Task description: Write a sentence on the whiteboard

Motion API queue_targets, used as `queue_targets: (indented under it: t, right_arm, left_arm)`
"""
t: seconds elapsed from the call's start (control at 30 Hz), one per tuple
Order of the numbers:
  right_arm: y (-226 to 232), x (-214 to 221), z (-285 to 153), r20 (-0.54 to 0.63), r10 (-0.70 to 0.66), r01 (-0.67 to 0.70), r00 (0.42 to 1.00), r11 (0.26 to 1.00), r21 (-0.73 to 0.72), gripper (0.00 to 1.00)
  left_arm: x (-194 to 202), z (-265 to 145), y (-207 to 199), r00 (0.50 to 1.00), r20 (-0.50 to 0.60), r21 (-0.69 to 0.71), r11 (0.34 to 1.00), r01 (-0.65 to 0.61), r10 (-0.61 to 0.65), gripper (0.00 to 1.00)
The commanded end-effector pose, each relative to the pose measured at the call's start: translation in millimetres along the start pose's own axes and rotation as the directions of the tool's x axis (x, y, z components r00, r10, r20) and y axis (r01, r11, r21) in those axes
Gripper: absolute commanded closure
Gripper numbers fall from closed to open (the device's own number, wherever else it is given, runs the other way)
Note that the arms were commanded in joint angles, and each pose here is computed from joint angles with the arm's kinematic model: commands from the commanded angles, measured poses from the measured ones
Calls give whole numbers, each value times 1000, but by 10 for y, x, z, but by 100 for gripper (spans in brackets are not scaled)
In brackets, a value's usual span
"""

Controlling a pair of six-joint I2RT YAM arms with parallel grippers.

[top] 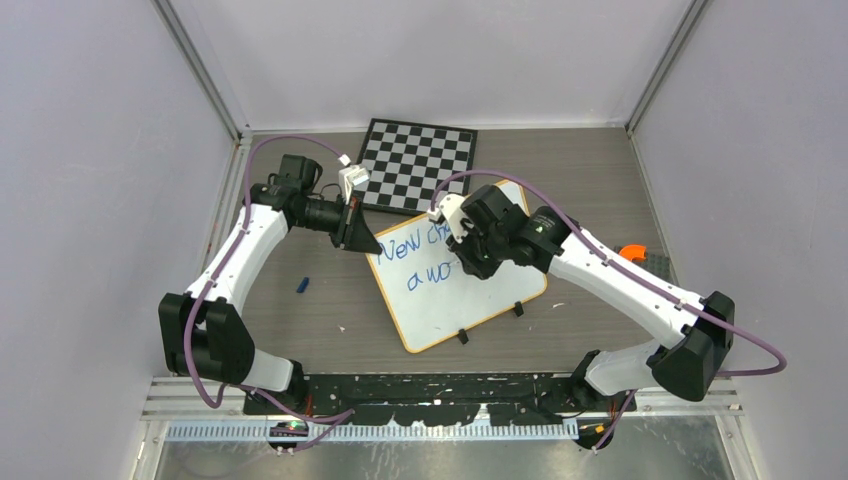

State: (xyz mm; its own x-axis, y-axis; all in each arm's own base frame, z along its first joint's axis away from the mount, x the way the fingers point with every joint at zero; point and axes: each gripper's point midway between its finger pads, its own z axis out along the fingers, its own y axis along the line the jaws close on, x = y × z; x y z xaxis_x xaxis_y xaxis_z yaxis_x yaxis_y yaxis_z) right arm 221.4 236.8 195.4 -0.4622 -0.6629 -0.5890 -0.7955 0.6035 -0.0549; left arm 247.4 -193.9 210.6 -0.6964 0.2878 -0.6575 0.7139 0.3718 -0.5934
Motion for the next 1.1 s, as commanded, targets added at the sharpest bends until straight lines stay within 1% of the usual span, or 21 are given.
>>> queue_targets:
  t: [0.0, 0.23, 0.5, 0.8, 0.87, 1.07]
  right_arm:
    - [45, 29, 52, 16, 19, -19, 1000, 999, -26, 100]
    - [26, 74, -11, 7, 6, -6, 1000, 1000, -16, 100]
    - [33, -93, -243, 80, -2, 3, 997, 1000, -22, 100]
    - [-56, -152, -105, 71, -9, 7, 997, 1000, 21, 100]
    - [-138, -147, -80, 60, -10, 6, 998, 998, 65, 100]
    - [-265, -103, -47, 45, -14, 8, 999, 993, 121, 100]
  left_arm:
    - [35, 23, 168, 999, -22, -74, 996, -47, 46, 100]
    - [30, 26, 175, 999, -22, -75, 996, -44, 42, 100]
    - [29, 29, 163, 999, -24, -72, 996, -46, 45, 100]
    - [31, 25, 153, 998, -24, -75, 996, -52, 50, 100]
    - [34, 22, 151, 998, -24, -76, 996, -54, 52, 100]
    - [42, 26, 159, 999, -26, -76, 996, -50, 48, 100]
